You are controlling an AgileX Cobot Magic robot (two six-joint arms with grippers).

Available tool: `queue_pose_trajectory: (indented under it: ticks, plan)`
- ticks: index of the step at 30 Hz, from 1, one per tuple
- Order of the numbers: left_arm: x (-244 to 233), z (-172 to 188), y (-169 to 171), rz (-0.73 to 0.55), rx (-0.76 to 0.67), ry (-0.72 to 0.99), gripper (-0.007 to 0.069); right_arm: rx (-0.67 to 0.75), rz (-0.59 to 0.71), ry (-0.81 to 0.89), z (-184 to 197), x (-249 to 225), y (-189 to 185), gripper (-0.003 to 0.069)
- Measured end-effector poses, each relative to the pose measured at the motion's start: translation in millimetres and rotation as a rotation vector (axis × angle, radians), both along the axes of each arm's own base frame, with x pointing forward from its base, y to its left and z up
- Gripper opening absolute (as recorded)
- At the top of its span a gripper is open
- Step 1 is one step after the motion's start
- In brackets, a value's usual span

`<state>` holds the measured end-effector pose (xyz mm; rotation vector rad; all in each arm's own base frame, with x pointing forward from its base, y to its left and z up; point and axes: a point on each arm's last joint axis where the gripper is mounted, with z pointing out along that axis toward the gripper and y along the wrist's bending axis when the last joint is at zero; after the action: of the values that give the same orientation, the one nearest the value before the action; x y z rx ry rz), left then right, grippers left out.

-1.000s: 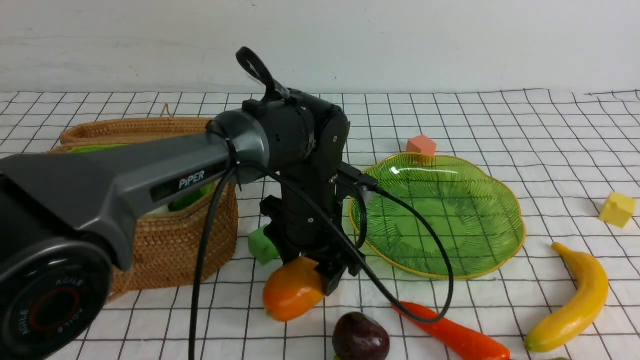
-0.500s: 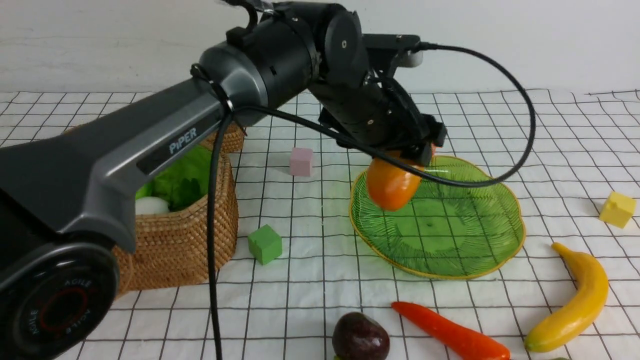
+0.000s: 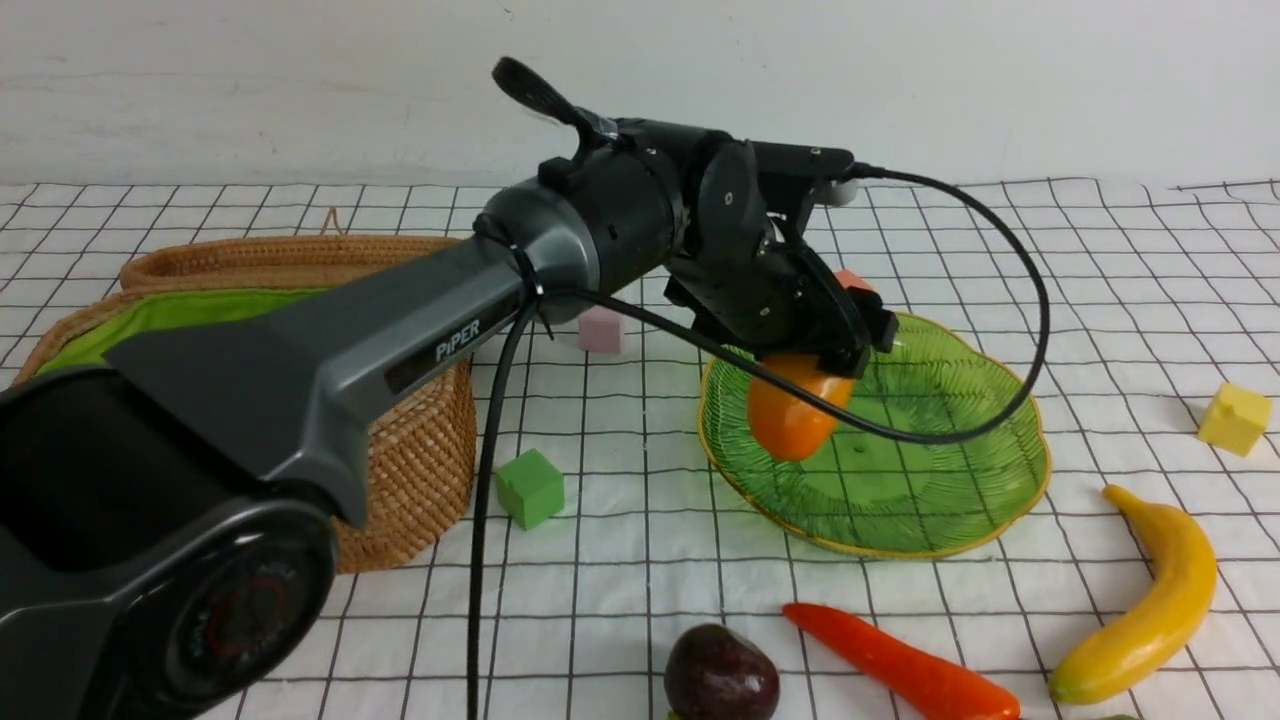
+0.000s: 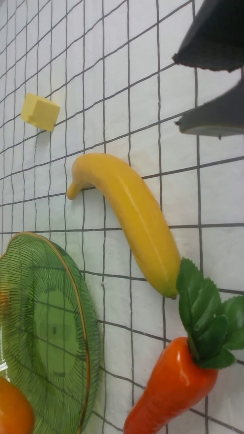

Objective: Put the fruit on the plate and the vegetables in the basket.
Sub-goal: Grab the mango with your left arm and place it on the right plate, then use the right arm to grab a mangosteen and put it into the right plate

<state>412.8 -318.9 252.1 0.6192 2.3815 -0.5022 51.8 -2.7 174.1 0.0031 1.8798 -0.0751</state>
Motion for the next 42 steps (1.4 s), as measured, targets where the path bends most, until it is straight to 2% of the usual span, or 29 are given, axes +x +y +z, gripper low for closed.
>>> queue_pose_trajectory:
  ticks: [4, 7, 10, 13, 16, 18, 20, 21, 22, 25, 26, 27, 28, 31, 35, 42]
  plan:
    - [-6.9, 12.8, 6.0, -0.012, 0.037, 0.016, 0.0669, 0.000, 0.000, 0.000, 0.0, 0.0, 0.0, 0.0244]
    - [-22.3, 44.5, 21.9, -0.028, 0.131, 0.034, 0.0646, 0.000, 0.000, 0.000, 0.0, 0.0, 0.0, 0.0244]
    - [-48.8, 100.7, 50.5, -0.020, 0.231, 0.016, 0.0580, 0.000, 0.000, 0.000, 0.0, 0.0, 0.0, 0.0244]
    - [-77.8, 154.7, 77.2, 0.036, 0.199, -0.058, 0.0498, 0.000, 0.000, 0.000, 0.0, 0.0, 0.0, 0.0244]
    - [-139.0, 220.0, 124.5, 0.078, 0.109, -0.161, 0.0352, 0.000, 0.000, 0.000, 0.0, 0.0, 0.0, 0.0244]
    - [-182.3, 247.0, 157.5, 0.092, 0.066, -0.220, 0.0247, 0.000, 0.000, 0.000, 0.0, 0.0, 0.0, 0.0244]
    - [-212.4, 252.2, 180.7, 0.103, 0.055, -0.239, 0.0165, 0.000, 0.000, 0.000, 0.0, 0.0, 0.0, 0.0244]
    - [-245.2, 258.1, 205.5, 0.119, 0.025, -0.266, 0.0106, 0.000, 0.000, 0.000, 0.0, 0.0, 0.0, 0.0244]
    - [-267.6, 254.8, 222.7, 0.141, 0.002, -0.273, 0.0050, 0.000, 0.000, 0.000, 0.0, 0.0, 0.0, 0.0244]
    - [-311.1, 237.5, 255.9, 0.186, -0.048, -0.273, -0.0012, 0.000, 0.000, 0.000, 0.0, 0.0, 0.0, 0.0244]
    - [-338.0, 218.3, 275.2, 0.211, -0.098, -0.276, -0.0013, 0.000, 0.000, 0.000, 0.0, 0.0, 0.0, 0.0244]
    - [-345.4, 212.2, 280.4, 0.216, -0.112, -0.276, -0.0013, 0.000, 0.000, 0.000, 0.0, 0.0, 0.0, 0.0244]
    - [-371.1, 185.7, 296.5, 0.225, -0.166, -0.258, -0.0013, 0.000, 0.000, 0.000, 0.0, 0.0, 0.0, 0.0244]
    - [-395.1, 134.4, 305.8, 0.208, -0.212, -0.164, -0.0013, 0.000, 0.000, 0.000, 0.0, 0.0, 0.0, 0.0244]
    - [-403.1, 105.1, 306.4, 0.189, -0.257, -0.137, -0.0013, -0.001, 0.000, 0.000, 0.0, 0.0, 0.0, 0.0244]
    - [-442.7, 91.2, 339.9, 0.192, -0.469, -0.418, -0.0013, -0.001, 0.000, -0.002, 0.1, 0.0, 0.0, 0.0244]
